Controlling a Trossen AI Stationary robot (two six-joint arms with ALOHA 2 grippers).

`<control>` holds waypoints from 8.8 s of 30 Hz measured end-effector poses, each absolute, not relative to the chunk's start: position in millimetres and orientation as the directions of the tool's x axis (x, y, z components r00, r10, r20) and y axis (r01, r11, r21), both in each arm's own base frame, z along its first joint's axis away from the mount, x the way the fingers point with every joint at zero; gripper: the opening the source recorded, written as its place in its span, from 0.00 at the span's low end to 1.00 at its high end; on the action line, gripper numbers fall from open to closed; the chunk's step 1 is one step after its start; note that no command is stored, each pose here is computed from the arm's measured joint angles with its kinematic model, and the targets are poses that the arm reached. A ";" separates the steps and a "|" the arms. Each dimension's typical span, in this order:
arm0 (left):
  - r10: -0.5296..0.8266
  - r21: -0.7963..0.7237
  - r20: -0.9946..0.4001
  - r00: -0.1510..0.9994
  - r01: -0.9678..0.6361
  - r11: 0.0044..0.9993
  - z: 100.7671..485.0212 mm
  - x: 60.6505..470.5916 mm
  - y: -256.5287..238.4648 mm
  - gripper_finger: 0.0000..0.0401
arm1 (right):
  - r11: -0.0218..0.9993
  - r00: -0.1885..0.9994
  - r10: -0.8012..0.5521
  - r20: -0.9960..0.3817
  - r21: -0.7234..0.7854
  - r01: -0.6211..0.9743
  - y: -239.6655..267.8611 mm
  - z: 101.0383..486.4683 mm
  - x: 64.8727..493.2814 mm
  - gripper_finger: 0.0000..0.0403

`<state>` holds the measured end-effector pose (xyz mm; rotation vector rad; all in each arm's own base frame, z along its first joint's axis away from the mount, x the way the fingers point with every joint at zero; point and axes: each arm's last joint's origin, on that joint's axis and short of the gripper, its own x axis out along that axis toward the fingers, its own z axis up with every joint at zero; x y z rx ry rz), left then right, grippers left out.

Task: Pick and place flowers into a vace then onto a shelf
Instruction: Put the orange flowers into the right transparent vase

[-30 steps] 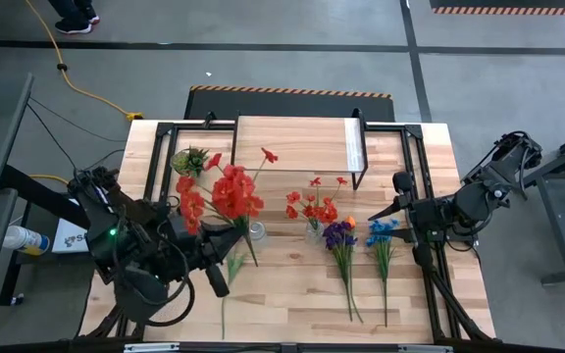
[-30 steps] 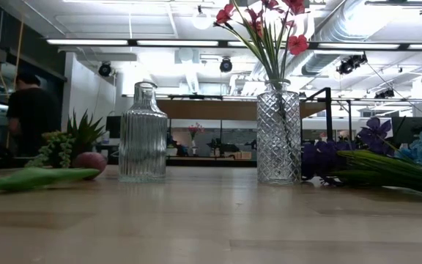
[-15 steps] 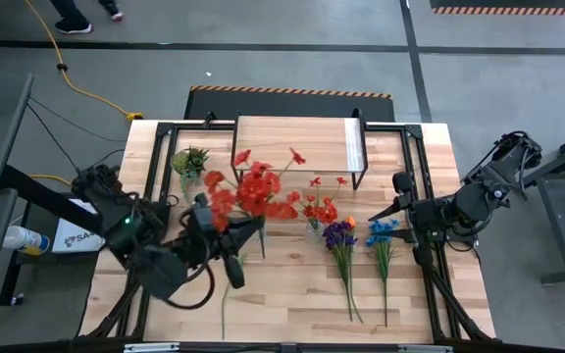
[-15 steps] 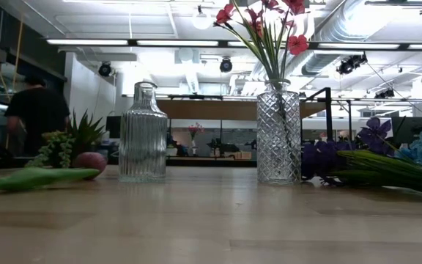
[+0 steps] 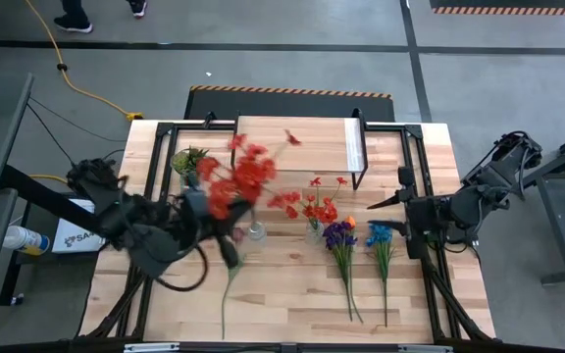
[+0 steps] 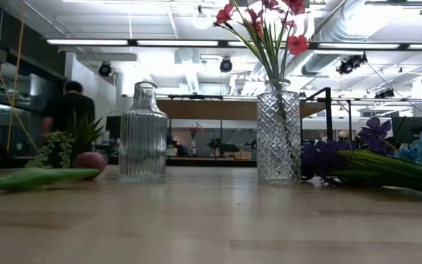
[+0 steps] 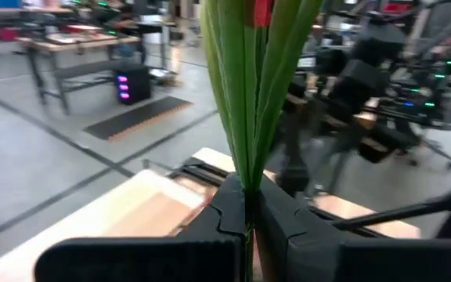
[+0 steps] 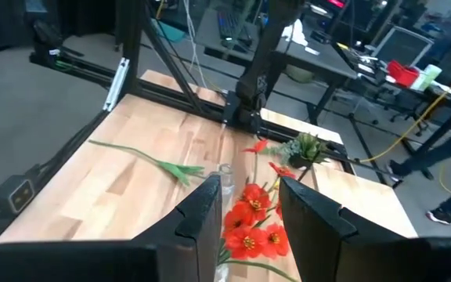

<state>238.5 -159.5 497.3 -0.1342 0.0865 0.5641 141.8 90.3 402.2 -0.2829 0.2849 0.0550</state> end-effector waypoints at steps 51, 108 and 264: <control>0.604 -0.493 0.002 0.797 -0.525 0.694 337.0 143.2 -141.2 0.11 | 0.972 0.970 -0.103 -0.220 -0.230 0.051 67.3 410.0 157.3 0.30; -0.055 -0.179 0.298 0.953 0.113 0.977 451.5 308.2 -49.4 0.11 | 0.975 0.989 0.148 0.020 -0.169 -0.143 63.5 435.9 167.8 0.30; -0.115 -0.256 0.095 0.989 0.136 0.957 435.1 308.0 -42.2 0.40 | 0.997 0.997 0.022 -0.071 -0.067 -0.027 -22.3 447.7 257.7 0.00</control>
